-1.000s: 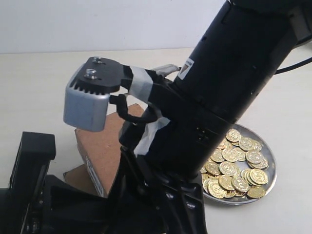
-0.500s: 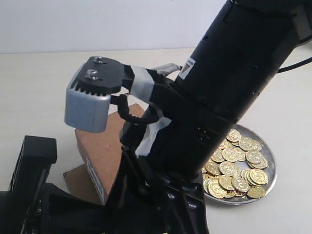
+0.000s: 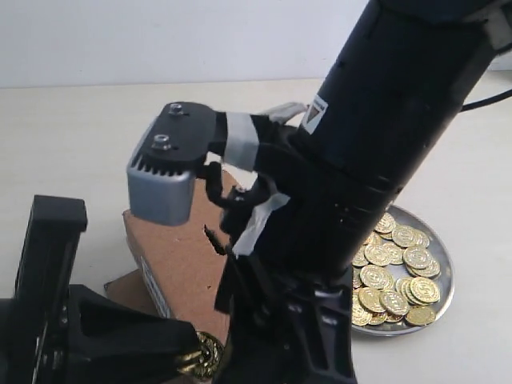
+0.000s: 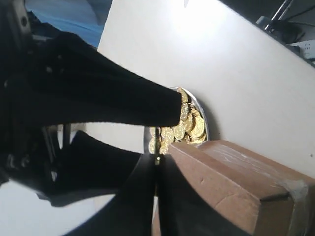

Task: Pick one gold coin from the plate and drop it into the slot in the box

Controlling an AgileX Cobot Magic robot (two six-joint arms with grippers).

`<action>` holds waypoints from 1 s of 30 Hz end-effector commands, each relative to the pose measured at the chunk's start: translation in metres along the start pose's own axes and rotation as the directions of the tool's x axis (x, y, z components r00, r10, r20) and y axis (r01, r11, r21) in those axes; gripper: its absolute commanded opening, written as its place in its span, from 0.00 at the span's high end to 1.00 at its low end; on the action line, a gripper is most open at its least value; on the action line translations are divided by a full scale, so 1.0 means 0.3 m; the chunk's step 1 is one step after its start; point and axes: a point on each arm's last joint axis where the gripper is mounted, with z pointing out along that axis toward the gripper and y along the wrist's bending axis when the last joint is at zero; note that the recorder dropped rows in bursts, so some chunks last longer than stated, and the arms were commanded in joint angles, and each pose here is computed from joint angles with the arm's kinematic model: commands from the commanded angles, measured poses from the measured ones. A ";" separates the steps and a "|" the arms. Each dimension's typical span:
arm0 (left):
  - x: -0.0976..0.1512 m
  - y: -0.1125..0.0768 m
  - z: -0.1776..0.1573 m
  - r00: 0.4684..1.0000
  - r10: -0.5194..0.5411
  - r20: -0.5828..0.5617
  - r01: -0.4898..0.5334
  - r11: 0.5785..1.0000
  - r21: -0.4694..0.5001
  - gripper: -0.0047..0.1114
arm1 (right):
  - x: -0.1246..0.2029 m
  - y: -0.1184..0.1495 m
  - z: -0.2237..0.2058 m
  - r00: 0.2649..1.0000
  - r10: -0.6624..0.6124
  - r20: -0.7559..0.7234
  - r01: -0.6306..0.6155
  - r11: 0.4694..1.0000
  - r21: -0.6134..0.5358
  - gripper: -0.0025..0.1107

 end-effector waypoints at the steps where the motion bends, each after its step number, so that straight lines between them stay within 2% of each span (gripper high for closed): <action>1: 0.028 0.030 0.001 0.990 -0.133 -0.046 0.130 0.990 -0.055 0.96 | -0.005 0.019 -0.130 1.000 0.014 -0.006 -0.013 0.975 0.221 0.42; 3: 0.057 0.044 0.010 0.988 -0.123 -0.093 0.120 0.992 -0.038 0.96 | 0.004 0.048 -0.205 1.000 0.020 0.016 -0.024 0.945 0.325 0.42; 7: 0.125 0.084 0.065 0.981 -0.003 -0.192 0.023 0.994 0.106 0.96 | 0.054 0.124 -0.340 0.997 0.014 0.071 -0.048 0.863 0.502 0.42; 10: 0.178 0.131 0.132 0.966 0.063 -0.252 -0.007 0.976 0.218 0.96 | 0.098 0.191 -0.416 0.989 0.019 0.150 -0.102 0.815 0.570 0.42; 15: 0.265 0.180 0.217 0.920 0.234 -0.316 -0.062 0.880 0.470 0.96 | 0.186 0.326 -0.523 0.958 -0.046 0.281 -0.146 0.766 0.626 0.42; 18: 0.305 0.190 0.245 0.894 0.284 -0.346 -0.036 0.815 0.578 0.96 | 0.240 0.401 -0.570 0.933 -0.095 0.347 -0.164 0.748 0.643 0.42; 21: 0.331 0.199 0.282 0.876 0.339 -0.342 -0.059 0.781 0.622 0.96 | 0.288 0.461 -0.603 0.905 -0.128 0.405 -0.187 0.736 0.650 0.42; 26: 0.350 0.217 0.334 0.877 0.337 -0.341 -0.052 0.773 0.632 0.96 | 0.344 0.525 -0.633 0.868 -0.157 0.471 -0.222 0.726 0.651 0.42; 30: 0.355 0.233 0.354 0.879 0.333 -0.342 -0.043 0.769 0.638 0.96 | 0.366 0.536 -0.629 0.864 -0.163 0.476 -0.223 0.724 0.653 0.42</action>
